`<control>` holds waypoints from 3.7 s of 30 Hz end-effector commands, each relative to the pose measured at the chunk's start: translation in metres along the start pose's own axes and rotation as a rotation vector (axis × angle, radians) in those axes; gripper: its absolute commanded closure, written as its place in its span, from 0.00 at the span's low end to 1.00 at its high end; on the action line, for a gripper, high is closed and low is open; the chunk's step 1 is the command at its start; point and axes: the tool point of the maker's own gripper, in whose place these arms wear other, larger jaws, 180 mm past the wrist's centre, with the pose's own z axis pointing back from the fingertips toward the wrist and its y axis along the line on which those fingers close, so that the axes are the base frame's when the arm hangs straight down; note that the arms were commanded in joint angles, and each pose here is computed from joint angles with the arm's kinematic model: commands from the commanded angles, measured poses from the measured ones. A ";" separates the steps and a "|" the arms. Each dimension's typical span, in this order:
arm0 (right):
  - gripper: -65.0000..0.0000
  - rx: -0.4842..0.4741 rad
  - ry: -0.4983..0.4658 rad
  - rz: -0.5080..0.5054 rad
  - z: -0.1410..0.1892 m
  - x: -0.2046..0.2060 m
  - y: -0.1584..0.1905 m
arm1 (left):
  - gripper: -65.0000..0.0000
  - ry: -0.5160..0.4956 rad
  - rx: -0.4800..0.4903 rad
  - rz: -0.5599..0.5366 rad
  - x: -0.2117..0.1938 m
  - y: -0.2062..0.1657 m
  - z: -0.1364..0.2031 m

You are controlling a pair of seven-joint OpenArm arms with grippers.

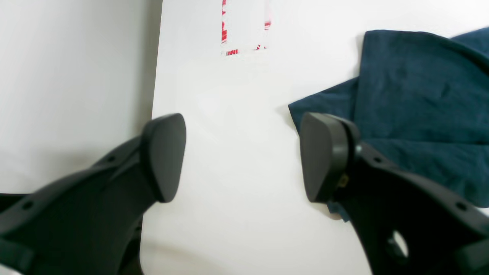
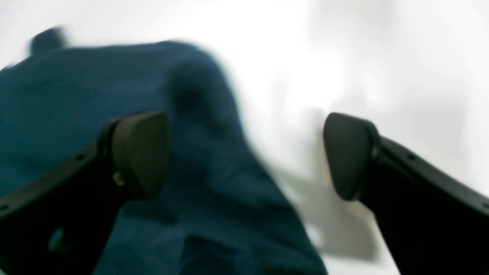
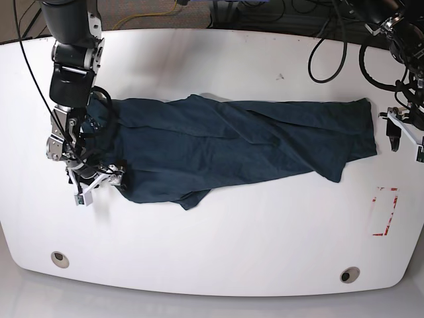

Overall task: Layout the t-shirt on the table in an organized manner, then fold the t-shirt properly
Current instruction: 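Release and regrasp the shirt edge with the right gripper, then regrasp the shirt edge with the left gripper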

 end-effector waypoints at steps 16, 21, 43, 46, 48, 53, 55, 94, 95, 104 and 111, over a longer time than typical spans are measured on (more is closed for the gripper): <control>0.08 0.088 -0.046 -0.018 -0.016 0.014 0.042 | 0.32 -0.076 0.026 0.034 0.027 0.015 -0.008; 0.17 0.103 -0.045 -0.025 -0.019 0.012 0.050 | 0.32 -0.070 0.012 0.066 0.026 0.016 -0.018; 0.98 0.109 -0.053 -0.024 -0.020 0.016 0.054 | 0.32 0.018 -0.056 0.138 -0.002 0.010 -0.048; 1.00 0.110 -0.054 -0.022 -0.020 0.016 0.055 | 0.32 0.036 -0.080 0.171 -0.008 0.008 -0.059; 1.00 0.108 -0.052 -0.022 -0.020 0.015 0.054 | 0.32 0.046 -0.099 0.193 -0.013 0.004 -0.065; 1.00 0.108 -0.051 -0.022 -0.020 0.014 0.054 | 0.31 0.079 -0.156 0.231 -0.029 -0.011 -0.081; 1.00 0.108 -0.049 -0.023 -0.020 0.014 0.053 | 0.31 0.085 -0.183 0.238 -0.032 -0.020 -0.087; 1.00 0.113 -0.055 -0.028 -0.020 0.015 0.055 | 0.34 0.148 -0.328 0.345 -0.063 -0.074 -0.133; 1.00 0.113 -0.055 -0.028 -0.020 0.015 0.055 | 0.37 0.148 -0.328 0.345 -0.063 -0.074 -0.133; 1.00 0.113 -0.056 -0.031 -0.020 0.015 0.055 | 1.00 0.159 -0.308 0.361 -0.065 -0.071 -0.134; 1.00 0.114 -0.099 0.005 -0.014 0.031 0.059 | 1.00 0.161 -0.278 0.377 -0.064 -0.067 -0.136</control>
